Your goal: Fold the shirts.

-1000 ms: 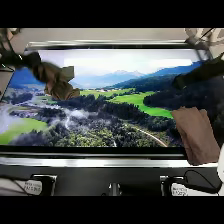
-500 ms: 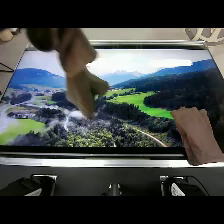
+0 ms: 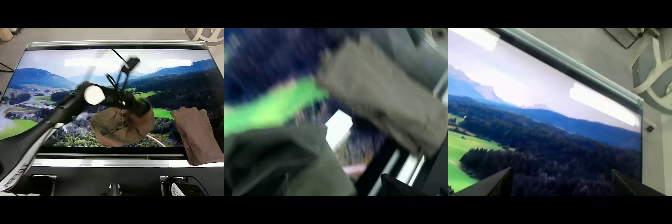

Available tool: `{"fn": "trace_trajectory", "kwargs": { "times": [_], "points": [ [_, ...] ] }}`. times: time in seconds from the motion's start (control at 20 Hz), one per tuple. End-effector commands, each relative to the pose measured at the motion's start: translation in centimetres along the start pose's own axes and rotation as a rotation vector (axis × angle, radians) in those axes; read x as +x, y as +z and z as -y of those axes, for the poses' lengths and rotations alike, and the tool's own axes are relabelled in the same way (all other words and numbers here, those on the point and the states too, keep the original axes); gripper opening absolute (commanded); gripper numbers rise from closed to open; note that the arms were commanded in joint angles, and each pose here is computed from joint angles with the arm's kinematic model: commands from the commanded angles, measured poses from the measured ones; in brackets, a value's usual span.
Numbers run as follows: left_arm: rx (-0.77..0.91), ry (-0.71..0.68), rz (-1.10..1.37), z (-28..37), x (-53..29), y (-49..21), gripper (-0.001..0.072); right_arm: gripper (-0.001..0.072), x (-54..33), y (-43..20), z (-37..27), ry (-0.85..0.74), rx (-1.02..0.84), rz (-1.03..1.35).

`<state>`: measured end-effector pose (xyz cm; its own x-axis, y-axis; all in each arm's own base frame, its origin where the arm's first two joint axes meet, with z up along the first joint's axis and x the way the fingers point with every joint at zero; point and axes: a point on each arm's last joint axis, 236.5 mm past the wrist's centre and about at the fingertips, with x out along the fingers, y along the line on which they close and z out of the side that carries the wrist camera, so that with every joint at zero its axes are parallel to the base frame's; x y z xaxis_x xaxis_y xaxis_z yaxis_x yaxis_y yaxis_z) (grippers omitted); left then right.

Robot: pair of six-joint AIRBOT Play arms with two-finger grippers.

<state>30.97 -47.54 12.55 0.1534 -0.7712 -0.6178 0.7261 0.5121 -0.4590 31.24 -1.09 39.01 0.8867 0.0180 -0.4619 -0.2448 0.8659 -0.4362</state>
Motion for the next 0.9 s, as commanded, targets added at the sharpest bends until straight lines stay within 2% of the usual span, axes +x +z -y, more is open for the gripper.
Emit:
{"fn": "trace_trajectory", "kwargs": {
  "times": [0.0, 0.15, 0.2, 0.3, 0.45, 0.6, 0.85],
  "points": [
    [-0.072, 0.002, -0.338, -2.8, 1.6, -7.8, 0.0718, 0.0707, 4.1, -5.1, -2.6, 0.155, 0.018, -0.232],
    [-0.119, 0.235, -0.353, -13.0, -6.4, -6.8, 0.0718, 0.0709, 11.1, -10.5, -6.4, 0.344, 0.062, -0.414],
    [-0.179, 0.329, -0.359, -16.8, -9.5, -7.0, 0.0719, 0.0709, 13.4, -12.7, -8.2, 0.423, 0.079, -0.481],
    [-0.332, 0.412, -0.378, -22.3, -13.4, -8.9, 0.0719, 0.0710, 17.0, -16.7, -11.9, 0.576, 0.125, -0.587],
    [-0.499, 0.401, -0.405, -26.1, -13.8, -13.1, 0.0719, 0.0710, 20.3, -19.7, -16.4, 0.760, 0.204, -0.664],
    [-0.568, 0.386, -0.418, -27.2, -10.8, -17.0, 0.0719, 0.0710, 22.0, -20.4, -19.3, 0.901, 0.231, -0.654],
    [-0.589, 0.358, -0.468, -26.9, -6.7, -20.7, 0.0718, 0.0713, 23.3, -21.8, -22.2, 0.964, 0.161, -0.708]
  ]
}}
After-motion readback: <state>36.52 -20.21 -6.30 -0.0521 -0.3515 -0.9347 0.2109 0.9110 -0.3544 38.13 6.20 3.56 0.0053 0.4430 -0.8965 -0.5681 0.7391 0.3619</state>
